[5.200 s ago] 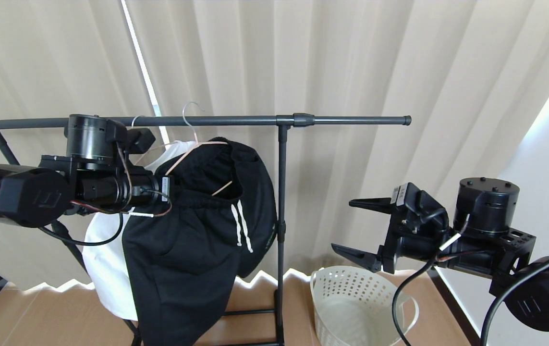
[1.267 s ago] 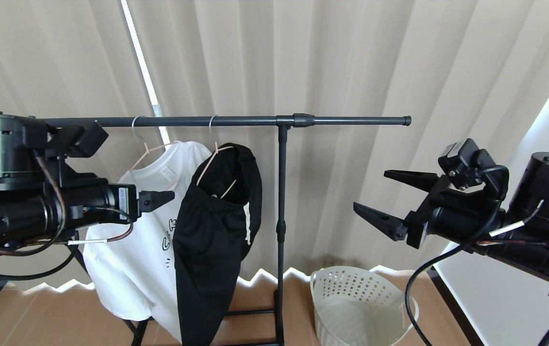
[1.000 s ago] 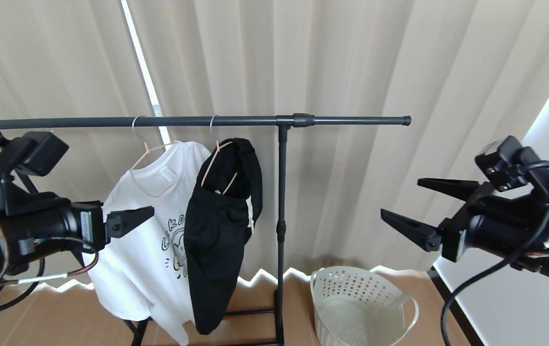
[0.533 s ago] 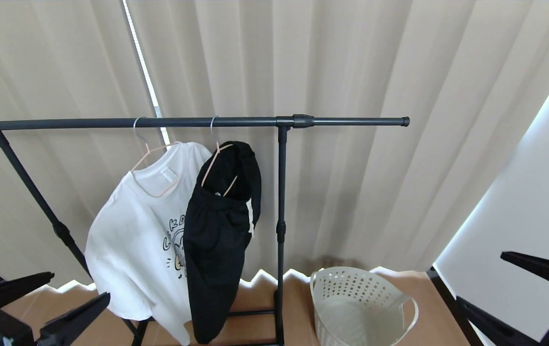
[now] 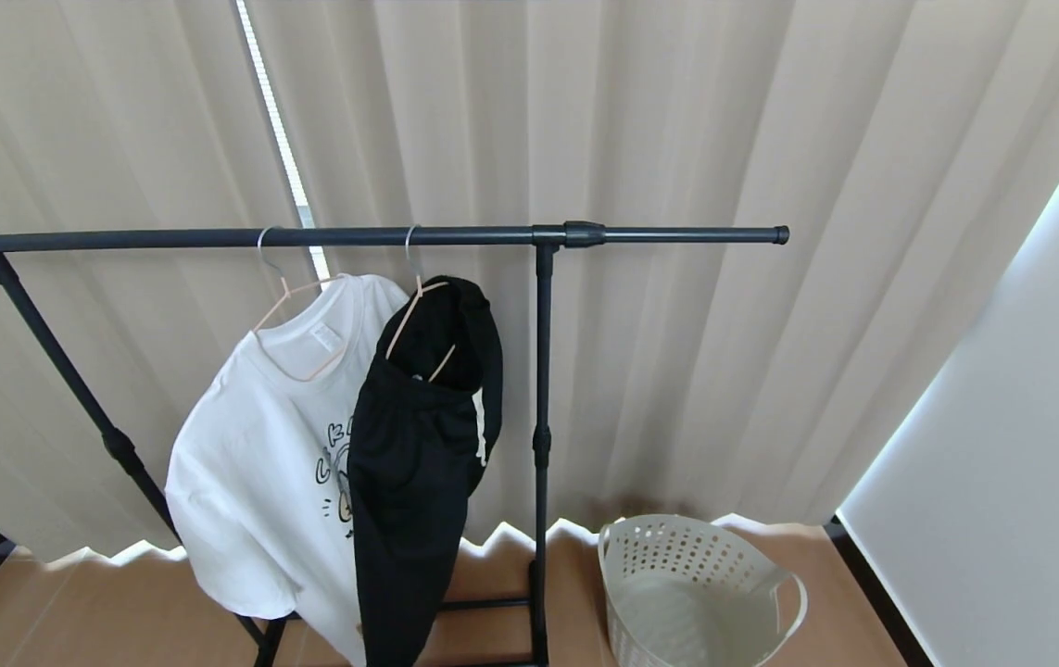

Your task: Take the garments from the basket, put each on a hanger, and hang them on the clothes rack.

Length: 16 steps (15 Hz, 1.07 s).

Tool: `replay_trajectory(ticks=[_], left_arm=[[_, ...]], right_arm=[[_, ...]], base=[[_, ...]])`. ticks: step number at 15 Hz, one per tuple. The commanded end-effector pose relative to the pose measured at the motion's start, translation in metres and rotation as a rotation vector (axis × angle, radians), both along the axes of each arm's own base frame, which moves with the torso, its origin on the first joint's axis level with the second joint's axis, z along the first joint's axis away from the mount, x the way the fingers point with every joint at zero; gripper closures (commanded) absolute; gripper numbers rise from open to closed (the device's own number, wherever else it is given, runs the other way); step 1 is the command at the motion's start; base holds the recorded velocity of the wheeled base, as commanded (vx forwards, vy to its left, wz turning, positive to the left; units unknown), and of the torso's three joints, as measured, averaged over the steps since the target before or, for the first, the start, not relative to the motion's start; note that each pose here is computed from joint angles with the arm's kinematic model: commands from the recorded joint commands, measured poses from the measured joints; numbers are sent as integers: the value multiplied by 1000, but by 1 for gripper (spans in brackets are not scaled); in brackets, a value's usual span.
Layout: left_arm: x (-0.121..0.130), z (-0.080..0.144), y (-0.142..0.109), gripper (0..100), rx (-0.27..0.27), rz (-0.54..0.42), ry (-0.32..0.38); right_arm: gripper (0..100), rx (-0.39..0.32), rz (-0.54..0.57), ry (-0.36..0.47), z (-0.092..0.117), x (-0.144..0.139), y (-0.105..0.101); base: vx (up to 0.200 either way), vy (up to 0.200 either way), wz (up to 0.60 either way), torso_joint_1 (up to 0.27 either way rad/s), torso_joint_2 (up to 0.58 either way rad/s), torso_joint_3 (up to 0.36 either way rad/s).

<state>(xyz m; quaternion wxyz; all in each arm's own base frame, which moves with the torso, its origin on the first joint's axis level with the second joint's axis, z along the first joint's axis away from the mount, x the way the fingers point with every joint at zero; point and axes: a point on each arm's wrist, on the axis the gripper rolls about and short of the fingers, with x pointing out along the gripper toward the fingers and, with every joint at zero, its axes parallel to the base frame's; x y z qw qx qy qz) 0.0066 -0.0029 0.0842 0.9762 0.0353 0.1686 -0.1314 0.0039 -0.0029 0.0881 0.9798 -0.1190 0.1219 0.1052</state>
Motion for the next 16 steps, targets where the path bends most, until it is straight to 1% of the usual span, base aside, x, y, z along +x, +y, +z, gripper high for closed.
replay_trajectory(ticks=[1,2,3,4,5,6,7,8,9,11,16], left_arm=[[-13,-7,2,0,-19,27,-103],[-14,-7,3,0,3,72,-125],[-14,-7,4,0,46,166,-137],[-17,-7,4,0,53,219,-169],[-22,-8,3,0,53,242,-235],[-29,-10,3,0,36,221,-342],[-29,-10,2,0,24,206,-342],[-29,-10,2,0,-14,210,-335],[-29,-10,2,0,-34,212,-332],[-30,-9,2,0,-50,219,-333],[-30,-9,2,0,-50,219,-333]], right_arm=[[0,55,-201,-167,-6,-22,-1],[0,67,-214,-206,-7,-27,2],[0,110,-166,-223,-8,-30,3],[0,121,-166,-223,-8,-30,3],[0,137,-161,-221,-8,-30,4],[0,185,-107,-200,-12,-29,5],[0,188,-69,-198,-11,-29,6],[0,187,-72,-198,-11,-29,6],[0,189,-72,-199,-11,-29,6],[0,190,-72,-198,-11,-29,6],[0,187,-76,-200,-11,-29,6]], base=[[0,0,0,0,0,0],[0,0,0,0,0,0],[0,0,0,0,0,0],[0,0,0,0,0,0],[0,0,0,0,0,0],[0,0,0,0,0,0],[0,0,0,0,0,0],[0,0,0,0,0,0],[0,0,0,0,0,0],[0,0,0,0,0,0],[0,0,0,0,0,0]])
